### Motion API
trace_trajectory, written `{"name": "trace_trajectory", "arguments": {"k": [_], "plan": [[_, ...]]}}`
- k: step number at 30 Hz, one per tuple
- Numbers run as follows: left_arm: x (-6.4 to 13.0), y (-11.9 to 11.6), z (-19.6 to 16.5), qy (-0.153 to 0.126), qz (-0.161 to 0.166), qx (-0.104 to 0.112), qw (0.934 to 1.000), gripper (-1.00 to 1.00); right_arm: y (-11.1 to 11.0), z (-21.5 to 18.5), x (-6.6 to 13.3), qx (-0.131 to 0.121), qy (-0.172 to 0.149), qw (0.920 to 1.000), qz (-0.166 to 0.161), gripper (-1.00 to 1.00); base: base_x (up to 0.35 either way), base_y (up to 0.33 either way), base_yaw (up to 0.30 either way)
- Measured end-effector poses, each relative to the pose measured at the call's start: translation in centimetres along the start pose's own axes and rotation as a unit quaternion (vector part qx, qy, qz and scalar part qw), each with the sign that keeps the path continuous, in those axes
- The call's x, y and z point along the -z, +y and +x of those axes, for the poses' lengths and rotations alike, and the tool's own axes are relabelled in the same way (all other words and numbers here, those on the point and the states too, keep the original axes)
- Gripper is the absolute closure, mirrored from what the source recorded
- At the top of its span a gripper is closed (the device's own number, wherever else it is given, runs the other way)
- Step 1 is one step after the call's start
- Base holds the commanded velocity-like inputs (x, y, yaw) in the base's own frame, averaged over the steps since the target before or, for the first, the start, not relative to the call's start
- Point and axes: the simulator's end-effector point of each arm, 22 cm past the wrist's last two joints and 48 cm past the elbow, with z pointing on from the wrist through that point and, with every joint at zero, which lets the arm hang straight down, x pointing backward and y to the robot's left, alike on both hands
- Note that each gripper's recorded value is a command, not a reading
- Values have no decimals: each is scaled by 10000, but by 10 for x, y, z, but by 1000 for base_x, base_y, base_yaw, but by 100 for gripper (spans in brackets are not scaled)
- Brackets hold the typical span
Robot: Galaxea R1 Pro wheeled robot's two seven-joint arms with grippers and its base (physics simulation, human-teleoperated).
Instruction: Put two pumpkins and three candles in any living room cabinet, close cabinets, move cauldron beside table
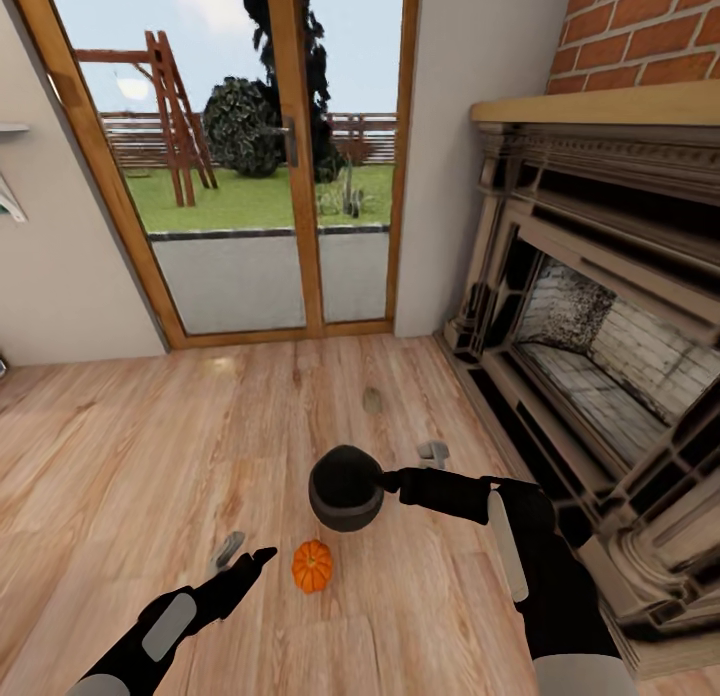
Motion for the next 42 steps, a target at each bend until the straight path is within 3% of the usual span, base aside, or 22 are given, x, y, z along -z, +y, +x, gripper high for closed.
{"name": "trace_trajectory", "arguments": {"k": [11, 22, 26, 29, 42], "plan": [[0, -2, 0, 6, 15, -7, 10000, -100, 0, 0, 0, 6, -4, 10000, 0, -100, 220, 3, 0], [-3, -2, 0, -5, 60, -21, 10000, -100, -3, 2, -1, 7, -10, 10000, 3, -100, 17, 0, 0], [-7, -15, 3, 4, 473, -32, 9989, -100, -9, 6, -2, 21, -11, 10000, 12, -100, 0, 0, 0], [-11, -16, 5, 7, 587, -36, 9983, -100, -14, 10, -3, 22, 0, 10000, 26, -100, 0, 0, 0], [-27, -2, 11, 7, 654, -40, 9978, -100, -38, 29, -7, 19, 40, 9999, 96, -100, 0, 0, 0]]}}
